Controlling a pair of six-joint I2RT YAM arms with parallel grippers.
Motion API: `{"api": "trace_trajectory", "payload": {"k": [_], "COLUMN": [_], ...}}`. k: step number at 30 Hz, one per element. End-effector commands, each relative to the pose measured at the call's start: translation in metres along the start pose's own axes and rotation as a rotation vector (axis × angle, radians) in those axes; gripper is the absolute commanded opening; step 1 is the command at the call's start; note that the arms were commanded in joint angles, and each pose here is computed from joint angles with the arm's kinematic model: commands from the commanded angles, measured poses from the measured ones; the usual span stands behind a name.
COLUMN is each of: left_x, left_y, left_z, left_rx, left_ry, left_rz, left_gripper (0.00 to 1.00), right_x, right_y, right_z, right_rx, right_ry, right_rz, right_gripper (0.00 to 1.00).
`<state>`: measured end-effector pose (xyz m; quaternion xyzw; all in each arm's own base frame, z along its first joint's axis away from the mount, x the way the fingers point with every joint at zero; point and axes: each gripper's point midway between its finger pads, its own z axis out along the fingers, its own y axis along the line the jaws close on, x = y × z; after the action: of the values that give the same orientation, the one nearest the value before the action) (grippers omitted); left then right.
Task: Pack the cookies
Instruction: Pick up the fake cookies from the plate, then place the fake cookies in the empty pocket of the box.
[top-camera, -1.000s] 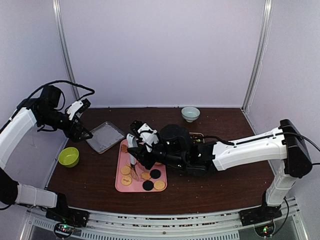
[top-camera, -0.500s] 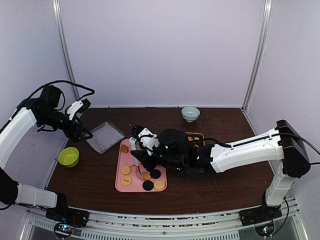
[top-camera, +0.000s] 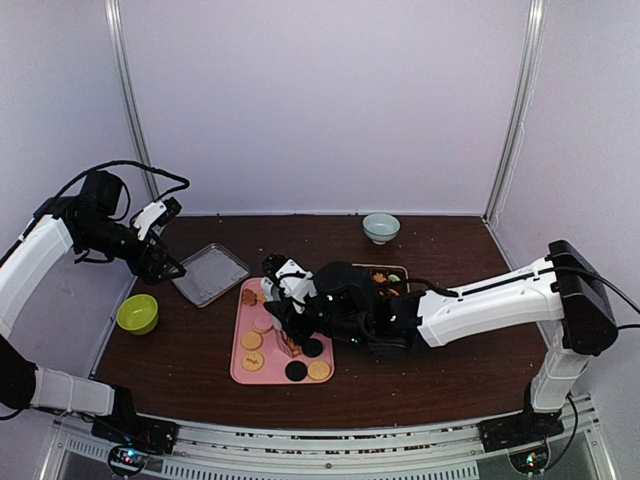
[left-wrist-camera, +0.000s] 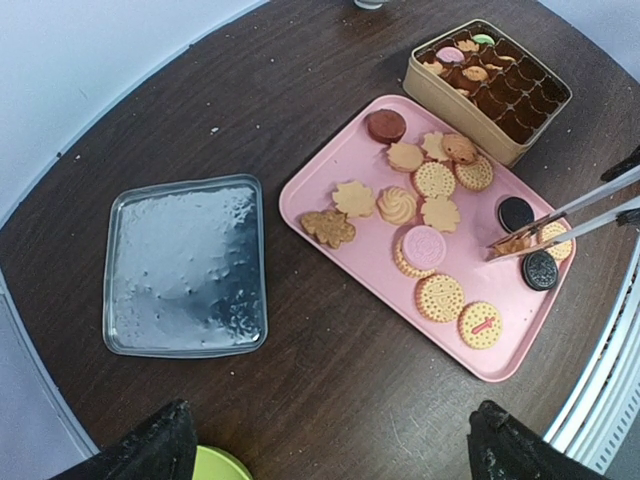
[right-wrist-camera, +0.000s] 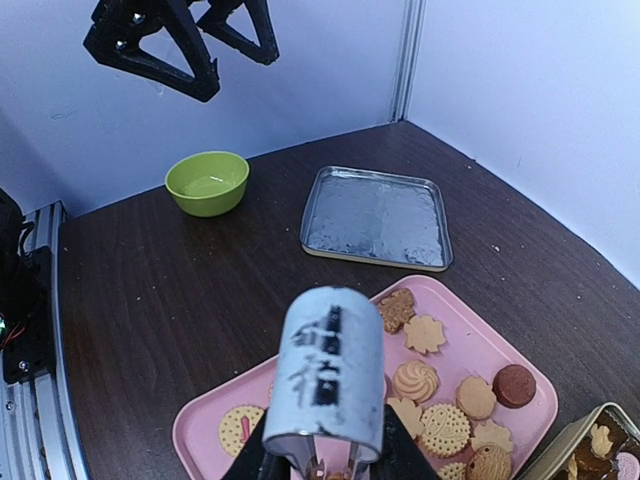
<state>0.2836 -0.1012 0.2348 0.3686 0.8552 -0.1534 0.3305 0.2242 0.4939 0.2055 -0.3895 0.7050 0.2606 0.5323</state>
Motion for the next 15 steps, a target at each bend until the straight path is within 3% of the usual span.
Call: {"api": "trace_trajectory", "payload": {"k": [1, 6, 15], "left_x": [-0.009, -0.01, -0.012], "left_y": [0.001, 0.001, 0.001], "left_z": [-0.007, -0.007, -0.008], "left_rx": [-0.004, -0.009, -0.004], "left_ry": [-0.037, -0.037, -0.044], "left_rz": [0.021, 0.021, 0.023], "left_gripper": [0.97, 0.97, 0.97], "right_x": [-0.051, -0.083, -0.09], "right_y": [-0.02, -0.045, -0.136], "right_z": [-0.019, -0.039, -0.083], "right_rx": [0.042, 0.071, 0.249], "right_ry": [-0.117, -0.192, -0.238], "right_rz": [0.037, 0.082, 0.122], "right_gripper": [0.1, 0.0, 0.0]}}
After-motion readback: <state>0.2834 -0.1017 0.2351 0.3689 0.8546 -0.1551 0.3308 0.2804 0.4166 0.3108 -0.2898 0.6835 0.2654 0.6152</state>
